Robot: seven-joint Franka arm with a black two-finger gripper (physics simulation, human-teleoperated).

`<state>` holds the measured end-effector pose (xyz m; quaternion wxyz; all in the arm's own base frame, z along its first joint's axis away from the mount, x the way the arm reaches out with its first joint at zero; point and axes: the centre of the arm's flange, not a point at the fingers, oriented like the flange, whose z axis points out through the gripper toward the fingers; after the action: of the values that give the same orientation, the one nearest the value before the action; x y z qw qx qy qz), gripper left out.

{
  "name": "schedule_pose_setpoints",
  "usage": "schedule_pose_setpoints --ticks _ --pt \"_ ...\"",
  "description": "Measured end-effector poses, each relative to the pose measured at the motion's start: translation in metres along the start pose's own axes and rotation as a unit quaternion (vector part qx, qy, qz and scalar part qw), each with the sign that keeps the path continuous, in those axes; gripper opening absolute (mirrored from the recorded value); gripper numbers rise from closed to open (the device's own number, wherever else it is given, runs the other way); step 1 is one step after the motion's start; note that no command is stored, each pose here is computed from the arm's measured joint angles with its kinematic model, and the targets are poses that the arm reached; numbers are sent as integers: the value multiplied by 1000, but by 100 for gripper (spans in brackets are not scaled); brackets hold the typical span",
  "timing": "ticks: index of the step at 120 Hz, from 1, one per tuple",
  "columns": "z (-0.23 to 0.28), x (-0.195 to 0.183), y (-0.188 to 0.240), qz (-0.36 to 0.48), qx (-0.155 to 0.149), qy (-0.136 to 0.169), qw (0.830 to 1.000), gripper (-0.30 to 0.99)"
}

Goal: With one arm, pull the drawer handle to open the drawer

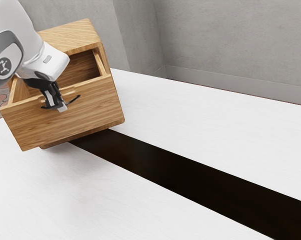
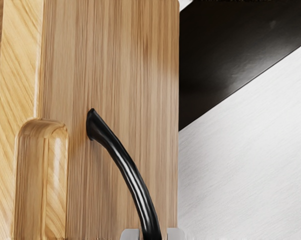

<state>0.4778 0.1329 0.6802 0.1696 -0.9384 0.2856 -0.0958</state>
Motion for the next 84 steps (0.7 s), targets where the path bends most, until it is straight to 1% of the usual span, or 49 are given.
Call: schedule_pose_setpoints --ticks 12,28,44,52,59,69,84 --pt "1 0 3 0 -3 -1 1000 11" --pt "-3 -2 5 -2 -2 0 1000 20" --pt "-25 -2 13 0 13 7 1000 27" --pt "-43 -1 12 -3 18 14 1000 38" --pt "-61 1 2 -13 18 19 1000 45" --pt "-79 5 -18 -29 6 24 999 53" --pt "-76 7 -24 -44 -26 10 999 60"
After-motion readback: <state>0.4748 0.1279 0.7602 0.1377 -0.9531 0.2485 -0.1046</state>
